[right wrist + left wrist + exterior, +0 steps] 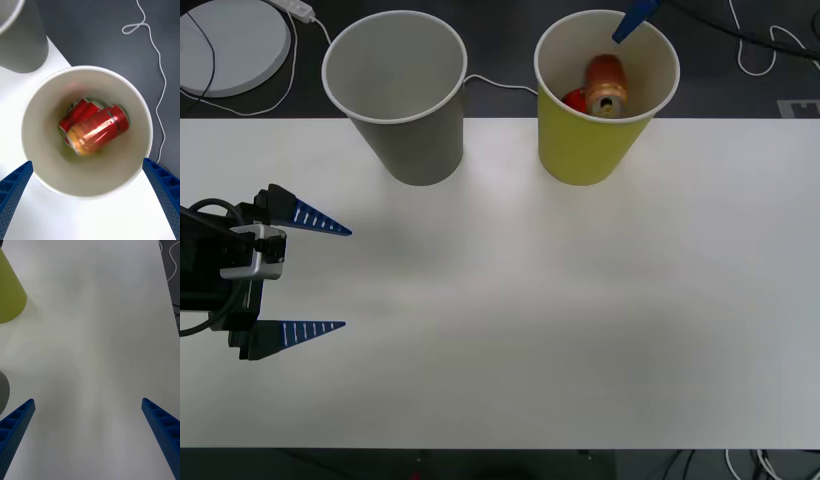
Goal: Put the can into the green bin and the plastic bottle into the gray bin
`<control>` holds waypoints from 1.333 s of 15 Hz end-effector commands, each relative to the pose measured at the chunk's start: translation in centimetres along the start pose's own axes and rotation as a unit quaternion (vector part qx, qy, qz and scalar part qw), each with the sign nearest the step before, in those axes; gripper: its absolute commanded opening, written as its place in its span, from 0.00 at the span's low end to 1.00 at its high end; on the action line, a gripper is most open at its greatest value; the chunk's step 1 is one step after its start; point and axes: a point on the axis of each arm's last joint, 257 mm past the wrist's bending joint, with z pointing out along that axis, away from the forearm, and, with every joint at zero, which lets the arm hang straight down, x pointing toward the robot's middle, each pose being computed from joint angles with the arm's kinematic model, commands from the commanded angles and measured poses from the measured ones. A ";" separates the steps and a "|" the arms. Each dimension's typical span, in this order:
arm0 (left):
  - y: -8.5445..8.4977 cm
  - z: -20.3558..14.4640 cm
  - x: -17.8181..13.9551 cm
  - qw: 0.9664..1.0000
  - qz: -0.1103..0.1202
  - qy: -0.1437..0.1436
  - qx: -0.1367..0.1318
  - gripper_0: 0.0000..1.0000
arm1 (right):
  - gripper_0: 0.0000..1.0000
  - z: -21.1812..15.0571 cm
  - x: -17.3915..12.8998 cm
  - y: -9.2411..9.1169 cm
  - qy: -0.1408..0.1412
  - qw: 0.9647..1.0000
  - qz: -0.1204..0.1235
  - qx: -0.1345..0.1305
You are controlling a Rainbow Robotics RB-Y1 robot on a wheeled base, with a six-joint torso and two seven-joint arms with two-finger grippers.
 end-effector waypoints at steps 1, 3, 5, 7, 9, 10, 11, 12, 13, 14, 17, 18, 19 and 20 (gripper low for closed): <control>0.0 0.0 0.0 1.000 0.000 0.000 0.000 1.00 | 1.00 -3.6 0.1 0.3 -0.057 0.998 -0.011 -0.015; 0.0 0.0 0.0 1.000 0.000 0.000 0.000 1.00 | 1.00 -4.9 1.6 1.1 -0.075 0.997 -0.028 -0.019; 0.0 0.0 0.0 1.000 0.000 0.000 0.000 1.00 | 1.00 -6.1 3.7 2.5 -0.094 0.994 -0.048 -0.024; 0.0 0.0 0.0 1.000 0.000 0.000 0.000 1.00 | 1.00 -7.0 6.0 4.0 -0.112 0.991 -0.072 -0.030; 0.0 0.0 0.0 1.000 0.000 0.000 0.000 1.00 | 1.00 -7.4 8.1 4.6 -0.127 0.985 -0.117 -0.026; 0.0 0.0 0.0 1.000 0.000 0.000 0.000 1.00 | 1.00 -7.5 9.6 5.2 -0.137 0.980 -0.137 -0.034; 0.0 0.0 0.0 1.000 0.000 0.000 0.000 1.00 | 1.00 -7.6 10.5 5.5 -0.144 0.977 -0.153 -0.038; 0.0 0.0 0.0 1.000 0.000 0.000 0.000 1.00 | 1.00 -7.8 11.5 5.8 -0.150 0.974 -0.167 -0.040; 0.0 0.0 0.0 1.000 0.000 0.000 0.000 1.00 | 1.00 -7.8 12.7 6.2 -0.158 0.969 -0.184 -0.045; 0.0 0.0 0.0 1.000 0.000 0.000 0.000 1.00 | 1.00 -7.7 14.5 6.7 -0.161 0.965 -0.200 -0.049; 0.0 0.0 0.0 1.000 0.000 0.000 0.000 1.00 | 1.00 -7.4 18.6 8.1 -0.161 0.956 -0.239 -0.051; 0.0 0.0 0.0 1.000 0.000 0.000 0.000 1.00 | 1.00 -7.1 19.8 8.8 -0.158 0.954 -0.249 -0.057; 0.0 0.0 0.0 1.000 0.000 0.000 0.000 1.00 | 1.00 -6.9 20.9 9.4 -0.157 0.952 -0.255 -0.064; 0.0 0.0 0.0 1.000 0.000 0.000 0.000 1.00 | 1.00 -6.6 22.3 10.0 -0.155 0.950 -0.261 -0.072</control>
